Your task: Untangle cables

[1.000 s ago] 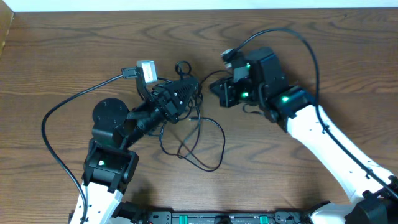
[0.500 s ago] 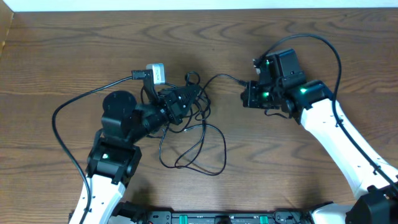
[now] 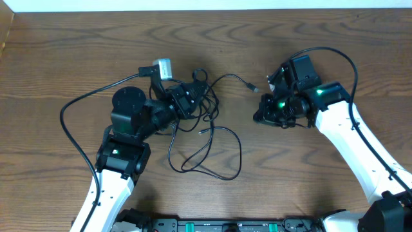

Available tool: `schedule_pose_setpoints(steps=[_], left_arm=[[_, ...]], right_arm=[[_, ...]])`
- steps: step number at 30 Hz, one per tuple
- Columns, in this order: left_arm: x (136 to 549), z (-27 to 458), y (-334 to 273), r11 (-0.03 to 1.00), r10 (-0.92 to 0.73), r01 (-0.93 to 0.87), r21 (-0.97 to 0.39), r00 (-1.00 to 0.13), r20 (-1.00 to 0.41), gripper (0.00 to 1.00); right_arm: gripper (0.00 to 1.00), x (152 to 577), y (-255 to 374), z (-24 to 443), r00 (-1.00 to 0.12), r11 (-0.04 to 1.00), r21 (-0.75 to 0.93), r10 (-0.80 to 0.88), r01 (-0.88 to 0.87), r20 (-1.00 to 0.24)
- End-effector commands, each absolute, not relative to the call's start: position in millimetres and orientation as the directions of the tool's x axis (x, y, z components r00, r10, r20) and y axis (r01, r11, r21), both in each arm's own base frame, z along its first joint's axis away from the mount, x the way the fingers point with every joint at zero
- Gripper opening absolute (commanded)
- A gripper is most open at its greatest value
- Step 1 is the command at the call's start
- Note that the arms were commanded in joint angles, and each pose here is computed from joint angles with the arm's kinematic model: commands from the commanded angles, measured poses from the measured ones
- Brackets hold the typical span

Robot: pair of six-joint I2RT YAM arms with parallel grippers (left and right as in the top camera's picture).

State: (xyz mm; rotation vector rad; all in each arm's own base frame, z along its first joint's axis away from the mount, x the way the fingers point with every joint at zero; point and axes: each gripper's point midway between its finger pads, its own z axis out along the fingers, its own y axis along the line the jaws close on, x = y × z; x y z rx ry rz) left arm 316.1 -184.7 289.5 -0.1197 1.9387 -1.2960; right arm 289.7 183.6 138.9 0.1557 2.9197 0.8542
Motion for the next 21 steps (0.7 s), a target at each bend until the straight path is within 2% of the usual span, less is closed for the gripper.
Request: schedule_pose_setpoints(steps=[1,11,14,21], left_arm=[[331.5,294.0,-169.4,0.428,-0.622,0.181,-0.886,-0.652,-0.434,0.08],[334.9,293.2,-167.5,0.354,-0.696,0.082,-0.932,-0.642,-0.321,0.08],[337.0,292.6,-167.5,0.315,-0.737,0.03,-0.949,-0.622,-0.264,0.08],[336.9,292.1,-170.6,0.289,-0.76,-0.001,-0.957,-0.609,-0.229,0.08]], right_arm=[[0.01,278.2,190.2,142.6,-0.996,0.811,0.581,0.086,0.06,-0.018],[0.01,243.4,185.2,160.3,-1.0,0.804,0.594,0.004,0.011,0.013],[0.01,232.2,180.7,177.5,-1.0,0.8,0.6,0.004,-0.012,-0.024],[0.01,209.6,154.3,211.2,-0.984,0.84,0.541,0.049,-0.051,-0.168]])
